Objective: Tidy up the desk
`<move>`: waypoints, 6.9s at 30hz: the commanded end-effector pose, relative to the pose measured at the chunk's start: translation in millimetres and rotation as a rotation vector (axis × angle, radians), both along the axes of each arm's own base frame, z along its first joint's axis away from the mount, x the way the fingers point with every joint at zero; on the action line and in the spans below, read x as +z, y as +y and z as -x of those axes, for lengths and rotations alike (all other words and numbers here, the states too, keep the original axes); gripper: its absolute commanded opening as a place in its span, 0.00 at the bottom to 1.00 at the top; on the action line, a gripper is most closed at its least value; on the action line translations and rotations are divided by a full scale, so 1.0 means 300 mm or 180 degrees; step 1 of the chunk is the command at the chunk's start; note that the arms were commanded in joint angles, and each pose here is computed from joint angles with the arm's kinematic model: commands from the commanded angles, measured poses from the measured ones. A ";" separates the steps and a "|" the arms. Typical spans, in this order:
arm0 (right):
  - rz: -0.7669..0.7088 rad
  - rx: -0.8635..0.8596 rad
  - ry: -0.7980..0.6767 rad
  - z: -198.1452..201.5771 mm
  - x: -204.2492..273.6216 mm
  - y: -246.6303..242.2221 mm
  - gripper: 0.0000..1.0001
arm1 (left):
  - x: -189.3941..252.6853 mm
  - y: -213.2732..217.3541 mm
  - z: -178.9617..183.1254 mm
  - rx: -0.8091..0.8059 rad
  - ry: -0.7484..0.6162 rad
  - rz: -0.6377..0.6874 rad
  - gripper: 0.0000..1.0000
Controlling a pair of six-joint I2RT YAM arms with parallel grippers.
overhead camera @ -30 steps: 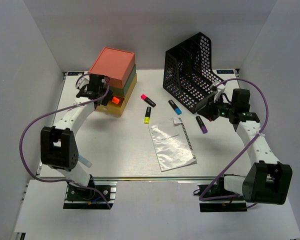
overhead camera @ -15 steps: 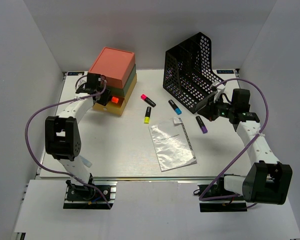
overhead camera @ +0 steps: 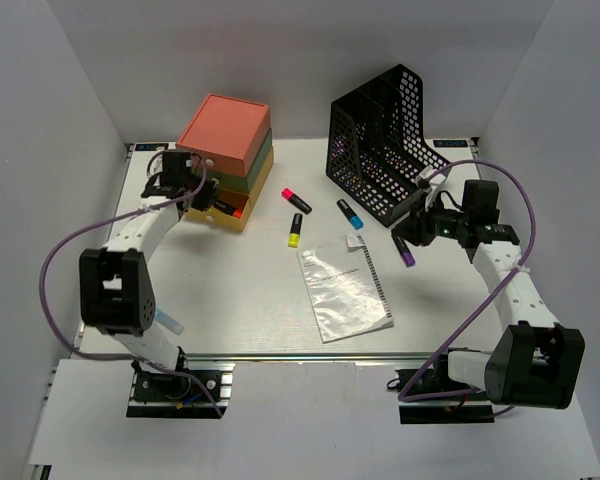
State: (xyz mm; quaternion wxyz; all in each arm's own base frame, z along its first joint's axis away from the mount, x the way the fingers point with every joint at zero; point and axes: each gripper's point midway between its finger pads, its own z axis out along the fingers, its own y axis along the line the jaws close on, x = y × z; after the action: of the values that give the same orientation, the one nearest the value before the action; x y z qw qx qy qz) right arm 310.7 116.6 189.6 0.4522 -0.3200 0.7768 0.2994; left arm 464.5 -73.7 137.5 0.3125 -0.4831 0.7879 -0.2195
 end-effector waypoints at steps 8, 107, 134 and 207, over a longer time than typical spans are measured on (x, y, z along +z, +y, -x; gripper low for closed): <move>0.0961 -0.0491 -0.0051 -0.111 -0.072 -0.168 0.22 | 0.338 -0.204 0.365 -0.2159 -0.2069 -0.0366 0.54; 0.0558 0.0830 -0.2489 -0.447 -0.011 1.520 0.00 | 0.490 0.083 0.640 -0.1246 -0.2537 -0.2106 0.82; 0.0251 0.0919 -0.1206 -0.263 0.229 1.221 0.00 | 0.450 -0.122 0.625 -0.2293 -0.2902 -0.1644 0.14; -0.0606 -0.0038 0.0035 0.025 0.185 0.033 0.14 | -0.414 -0.620 0.116 -0.3213 0.0675 -0.2736 0.44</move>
State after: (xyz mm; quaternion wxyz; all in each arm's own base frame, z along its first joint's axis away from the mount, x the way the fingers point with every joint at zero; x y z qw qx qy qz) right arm 299.6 127.9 241.0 0.4638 -0.2565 0.7611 0.3740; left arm 441.4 -261.6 22.1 0.2750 0.0937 0.9558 0.0448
